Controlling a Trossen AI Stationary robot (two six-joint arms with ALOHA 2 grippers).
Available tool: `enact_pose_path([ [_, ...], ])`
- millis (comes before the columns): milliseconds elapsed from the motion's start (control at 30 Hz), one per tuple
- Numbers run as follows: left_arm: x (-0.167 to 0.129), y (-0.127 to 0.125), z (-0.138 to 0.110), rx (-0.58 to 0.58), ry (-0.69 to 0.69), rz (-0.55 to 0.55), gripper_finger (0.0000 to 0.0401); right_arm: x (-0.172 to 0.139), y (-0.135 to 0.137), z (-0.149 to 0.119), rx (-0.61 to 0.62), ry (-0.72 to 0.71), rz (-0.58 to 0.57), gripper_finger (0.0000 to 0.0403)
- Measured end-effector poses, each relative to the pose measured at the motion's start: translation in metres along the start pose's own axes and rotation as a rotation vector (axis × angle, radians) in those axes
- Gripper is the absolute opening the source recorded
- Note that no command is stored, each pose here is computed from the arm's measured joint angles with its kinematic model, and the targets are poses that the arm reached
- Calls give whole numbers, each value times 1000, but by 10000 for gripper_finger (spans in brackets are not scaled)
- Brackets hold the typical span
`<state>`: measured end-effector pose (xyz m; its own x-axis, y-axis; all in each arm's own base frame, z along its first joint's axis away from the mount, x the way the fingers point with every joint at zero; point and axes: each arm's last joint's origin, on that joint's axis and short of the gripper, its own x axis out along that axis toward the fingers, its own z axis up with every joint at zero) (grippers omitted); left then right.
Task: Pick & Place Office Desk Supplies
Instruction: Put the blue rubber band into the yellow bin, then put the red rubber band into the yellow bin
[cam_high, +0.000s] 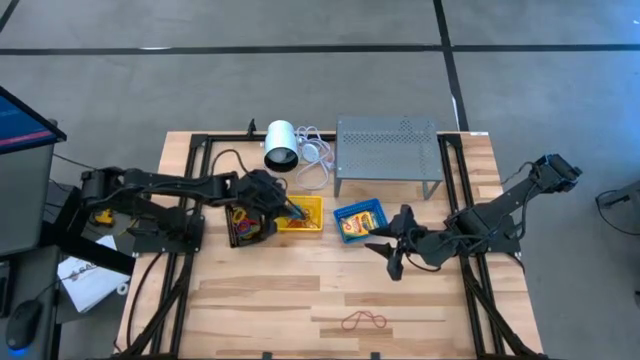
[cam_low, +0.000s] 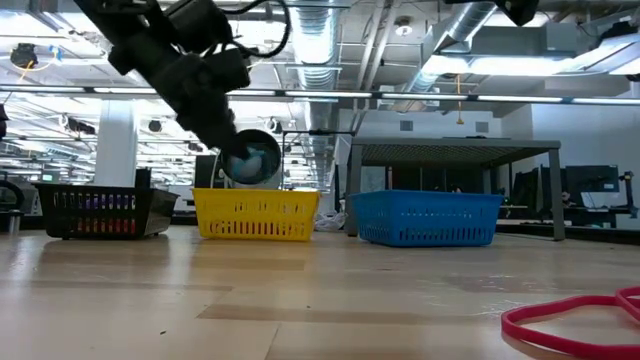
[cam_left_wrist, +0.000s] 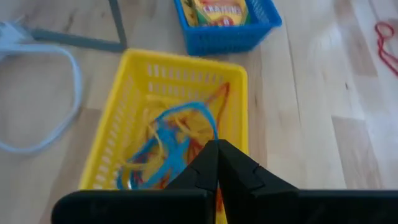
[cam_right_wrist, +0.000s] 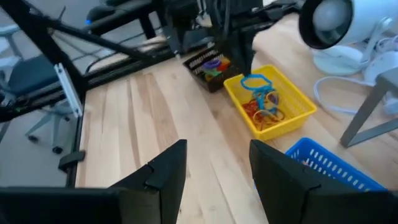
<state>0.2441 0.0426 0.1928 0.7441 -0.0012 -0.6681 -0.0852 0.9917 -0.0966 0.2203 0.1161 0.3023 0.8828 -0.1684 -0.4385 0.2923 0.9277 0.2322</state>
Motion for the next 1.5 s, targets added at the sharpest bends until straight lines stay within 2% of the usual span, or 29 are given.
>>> enact_pose_path([
  [400, 25, -1, -16, -55, 102, -7, 0, -1, 2, -1, -5, 21, 30, 170],
  [600, 32, 0, -18, -64, 109, -4, 0, -1, 2, -1, -2, 20, 31, 170],
  [833, 31, 3, -16, -83, 95, 61, 9, -1, 2, -1, 8, 17, 33, 170],
  [967, 30, 7, -17, -94, 96, 70, 39, -2, 3, -2, 6, 18, 37, 170],
  [1300, 30, 11, -16, -128, 90, 106, 144, -3, 5, -3, -4, 21, 45, 170],
  [1500, 30, 11, -15, -151, 74, 106, 177, -3, 4, -3, -57, 19, 44, 170],
])
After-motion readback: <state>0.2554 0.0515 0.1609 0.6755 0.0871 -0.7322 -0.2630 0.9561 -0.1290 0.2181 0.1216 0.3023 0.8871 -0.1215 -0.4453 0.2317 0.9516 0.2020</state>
